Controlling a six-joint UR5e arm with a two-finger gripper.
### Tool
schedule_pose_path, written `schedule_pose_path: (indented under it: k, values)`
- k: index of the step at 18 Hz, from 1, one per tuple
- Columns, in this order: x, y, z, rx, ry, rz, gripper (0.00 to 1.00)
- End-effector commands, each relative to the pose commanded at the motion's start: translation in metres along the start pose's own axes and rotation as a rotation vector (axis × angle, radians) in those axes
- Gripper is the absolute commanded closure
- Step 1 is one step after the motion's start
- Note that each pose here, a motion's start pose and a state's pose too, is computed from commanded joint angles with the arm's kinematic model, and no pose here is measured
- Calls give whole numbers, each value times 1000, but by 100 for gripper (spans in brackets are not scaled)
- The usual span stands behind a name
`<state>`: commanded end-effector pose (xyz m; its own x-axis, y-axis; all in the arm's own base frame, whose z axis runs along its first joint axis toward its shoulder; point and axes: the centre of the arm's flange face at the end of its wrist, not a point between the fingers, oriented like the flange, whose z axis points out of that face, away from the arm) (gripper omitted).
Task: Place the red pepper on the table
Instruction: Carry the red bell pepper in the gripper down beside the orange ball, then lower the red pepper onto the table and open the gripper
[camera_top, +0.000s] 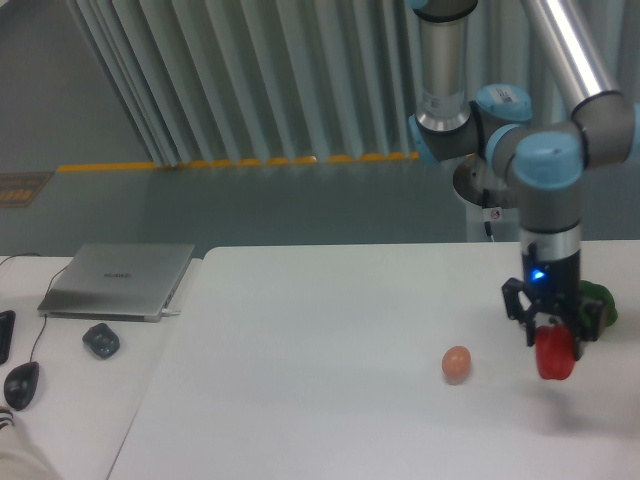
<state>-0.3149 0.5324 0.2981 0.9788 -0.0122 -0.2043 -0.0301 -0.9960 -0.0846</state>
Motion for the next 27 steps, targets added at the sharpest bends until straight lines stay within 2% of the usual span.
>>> schedule_pose_path:
  k: [2,10,11,14,15,18,21,24,27]
  values:
    - [6,-10,7,-12,-4,-1,55]
    - [12,-15,13,-16,5,10,54]
    - [12,-15,13,-16,5,12,49]
    - [14,-16,16,-19,8,15,16]
    - [13,-16,16,-19,6,15,9]
    - [14,-17,14,-16,5,19,2]
    - [12,-19,10,-10,0,23,0]
    - [8,-23,-7,13,-22,31,0]
    - [-12,-40,-49,87,-77,25,0]
